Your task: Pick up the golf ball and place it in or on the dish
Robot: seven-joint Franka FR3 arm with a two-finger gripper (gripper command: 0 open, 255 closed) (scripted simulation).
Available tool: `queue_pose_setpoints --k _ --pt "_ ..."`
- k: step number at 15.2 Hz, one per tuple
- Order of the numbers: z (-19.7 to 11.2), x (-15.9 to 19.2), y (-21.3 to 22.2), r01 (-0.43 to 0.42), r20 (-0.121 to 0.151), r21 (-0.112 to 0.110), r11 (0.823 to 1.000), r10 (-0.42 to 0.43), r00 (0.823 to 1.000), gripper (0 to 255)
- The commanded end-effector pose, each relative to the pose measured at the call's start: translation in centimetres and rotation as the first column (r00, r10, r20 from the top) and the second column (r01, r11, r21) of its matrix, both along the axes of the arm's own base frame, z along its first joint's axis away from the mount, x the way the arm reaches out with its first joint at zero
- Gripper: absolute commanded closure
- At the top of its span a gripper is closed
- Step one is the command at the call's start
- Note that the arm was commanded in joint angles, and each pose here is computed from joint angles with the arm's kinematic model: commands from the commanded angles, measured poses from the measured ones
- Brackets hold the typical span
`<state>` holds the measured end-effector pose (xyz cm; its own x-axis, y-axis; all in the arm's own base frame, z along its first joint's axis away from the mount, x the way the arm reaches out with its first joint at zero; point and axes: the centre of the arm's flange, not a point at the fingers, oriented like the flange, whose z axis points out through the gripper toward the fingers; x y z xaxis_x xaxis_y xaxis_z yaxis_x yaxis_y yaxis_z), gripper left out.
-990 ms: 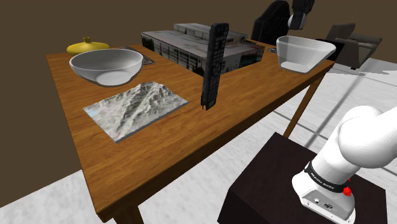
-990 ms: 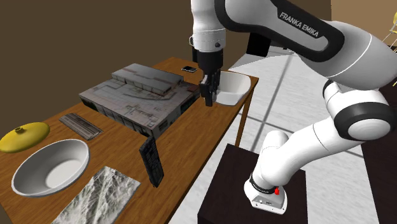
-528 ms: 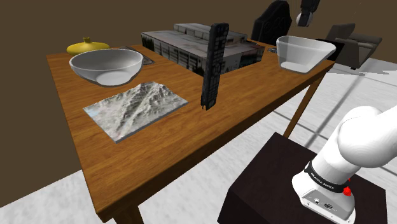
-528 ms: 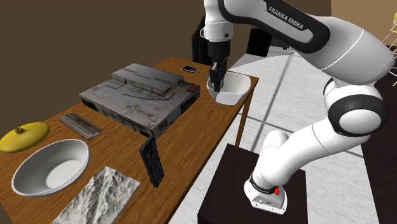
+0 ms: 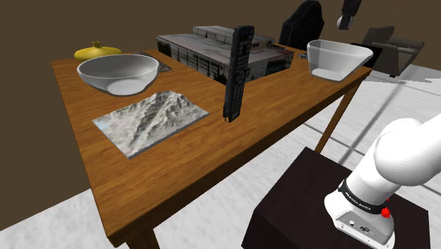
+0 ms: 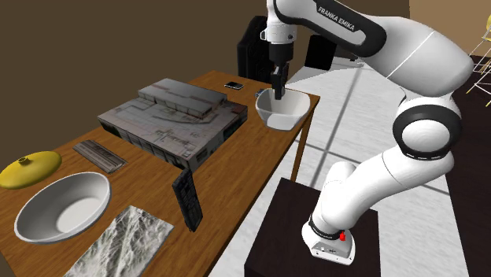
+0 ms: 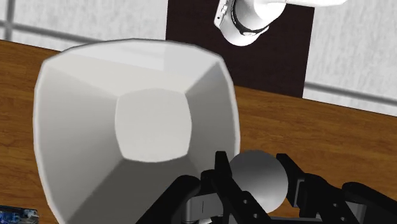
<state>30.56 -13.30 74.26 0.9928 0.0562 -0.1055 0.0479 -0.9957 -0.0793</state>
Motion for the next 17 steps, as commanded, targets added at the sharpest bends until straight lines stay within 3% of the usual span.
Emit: queue_pose_setpoints --k 1,6,17 --pt "0.1 0.3 -2.6 -0.001 0.000 -0.001 1.000 0.001 1.000 255" --pt "-0.1 0.6 -9.6 -0.001 0.000 -0.001 1.000 0.001 1.000 255" --pt "-5.9 0.6 -9.6 -0.001 0.000 -0.001 1.000 0.001 1.000 255"
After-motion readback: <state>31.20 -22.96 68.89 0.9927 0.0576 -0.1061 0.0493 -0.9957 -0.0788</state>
